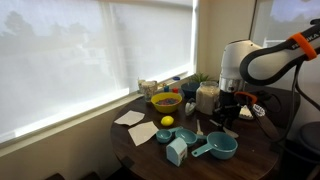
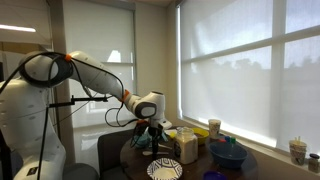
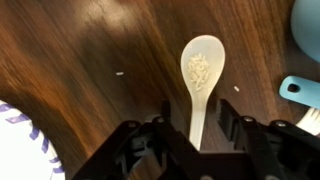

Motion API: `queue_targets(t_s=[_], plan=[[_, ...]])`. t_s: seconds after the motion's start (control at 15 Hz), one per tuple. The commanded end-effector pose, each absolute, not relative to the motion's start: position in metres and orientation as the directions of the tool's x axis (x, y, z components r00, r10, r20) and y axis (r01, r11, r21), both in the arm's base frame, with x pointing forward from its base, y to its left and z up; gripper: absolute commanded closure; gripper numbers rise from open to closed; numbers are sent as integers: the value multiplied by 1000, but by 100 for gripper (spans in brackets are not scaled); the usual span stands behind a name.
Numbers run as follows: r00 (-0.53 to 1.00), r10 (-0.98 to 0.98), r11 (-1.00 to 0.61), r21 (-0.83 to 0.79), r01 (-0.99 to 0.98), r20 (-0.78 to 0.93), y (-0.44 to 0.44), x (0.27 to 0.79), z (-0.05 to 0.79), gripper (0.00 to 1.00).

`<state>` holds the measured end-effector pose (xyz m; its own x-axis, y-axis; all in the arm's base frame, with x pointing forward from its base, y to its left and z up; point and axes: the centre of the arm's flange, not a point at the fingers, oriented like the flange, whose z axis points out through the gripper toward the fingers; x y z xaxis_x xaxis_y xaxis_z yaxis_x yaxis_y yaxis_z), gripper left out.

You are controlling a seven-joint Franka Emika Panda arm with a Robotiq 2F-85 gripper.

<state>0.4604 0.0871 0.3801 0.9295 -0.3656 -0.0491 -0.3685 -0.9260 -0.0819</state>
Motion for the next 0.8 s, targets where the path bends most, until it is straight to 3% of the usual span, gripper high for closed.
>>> queue_targets(t_s=[0.0, 0.2, 0.6, 0.73], plan=[[916, -401, -914, -57, -402, -29, 85, 463, 377, 53], [911, -411, -910, -50, -412, -28, 85, 463, 377, 50], [907, -422, -906, -40, -422, -22, 83, 464, 377, 83], [905, -424, -905, -38, -424, -21, 83, 463, 377, 83]])
